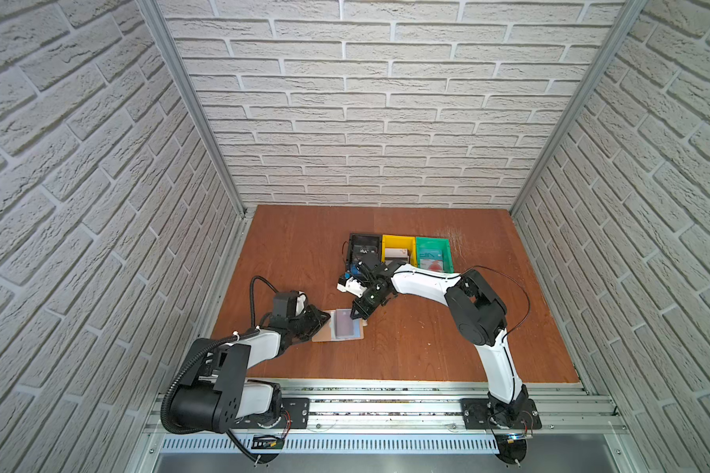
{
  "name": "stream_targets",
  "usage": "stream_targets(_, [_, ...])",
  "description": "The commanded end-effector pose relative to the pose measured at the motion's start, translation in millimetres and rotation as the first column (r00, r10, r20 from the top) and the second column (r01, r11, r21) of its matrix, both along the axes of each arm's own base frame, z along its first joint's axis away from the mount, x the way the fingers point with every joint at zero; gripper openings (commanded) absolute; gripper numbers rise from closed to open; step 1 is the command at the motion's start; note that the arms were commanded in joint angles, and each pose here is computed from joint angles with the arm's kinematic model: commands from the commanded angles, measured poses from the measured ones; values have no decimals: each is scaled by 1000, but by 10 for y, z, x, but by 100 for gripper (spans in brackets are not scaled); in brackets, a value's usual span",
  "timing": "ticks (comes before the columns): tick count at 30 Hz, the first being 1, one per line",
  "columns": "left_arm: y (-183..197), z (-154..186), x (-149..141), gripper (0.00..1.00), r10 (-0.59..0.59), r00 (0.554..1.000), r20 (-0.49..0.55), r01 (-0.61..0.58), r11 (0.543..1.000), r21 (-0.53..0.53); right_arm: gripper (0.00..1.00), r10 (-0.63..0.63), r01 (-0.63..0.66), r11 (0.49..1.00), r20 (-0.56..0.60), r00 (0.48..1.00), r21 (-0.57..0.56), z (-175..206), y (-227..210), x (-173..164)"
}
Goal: Take the credit cards out of the card holder
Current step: Flip over the card slot on the card holder.
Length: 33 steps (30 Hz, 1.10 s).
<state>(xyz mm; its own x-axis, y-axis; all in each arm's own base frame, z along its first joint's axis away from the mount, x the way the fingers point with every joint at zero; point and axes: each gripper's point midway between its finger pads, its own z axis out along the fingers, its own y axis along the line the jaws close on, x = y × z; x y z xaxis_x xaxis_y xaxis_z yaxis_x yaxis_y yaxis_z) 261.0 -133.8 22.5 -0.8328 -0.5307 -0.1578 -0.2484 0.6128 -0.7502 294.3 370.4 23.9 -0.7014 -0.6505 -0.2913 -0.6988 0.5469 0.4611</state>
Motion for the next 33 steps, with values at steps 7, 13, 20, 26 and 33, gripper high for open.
stream_targets(7, [64, -170, -154, 19, 5, 998, -67, -2, 999, 47, 6, -16, 15, 998, -9, 1000, -58, -52, -159, -61])
stream_targets(13, [62, -177, -149, 19, 3, 998, -70, 0, 999, 48, 5, 2, -3, 999, -45, 999, -39, -144, -13, -92])
stream_targets(20, [63, -187, -154, 18, 3, 997, -74, 0, 999, 45, 6, 13, -14, 1000, -53, 999, -13, -139, 99, -104])
stream_targets(26, [55, -180, -149, 18, -3, 997, -73, 6, 999, 44, 6, 16, -17, 1000, -52, 999, -17, -132, 85, -113])
stream_targets(33, [127, 183, -119, 21, -11, 999, -35, 13, 997, 73, 5, 17, -19, 999, -48, 999, -33, -141, 45, -125])
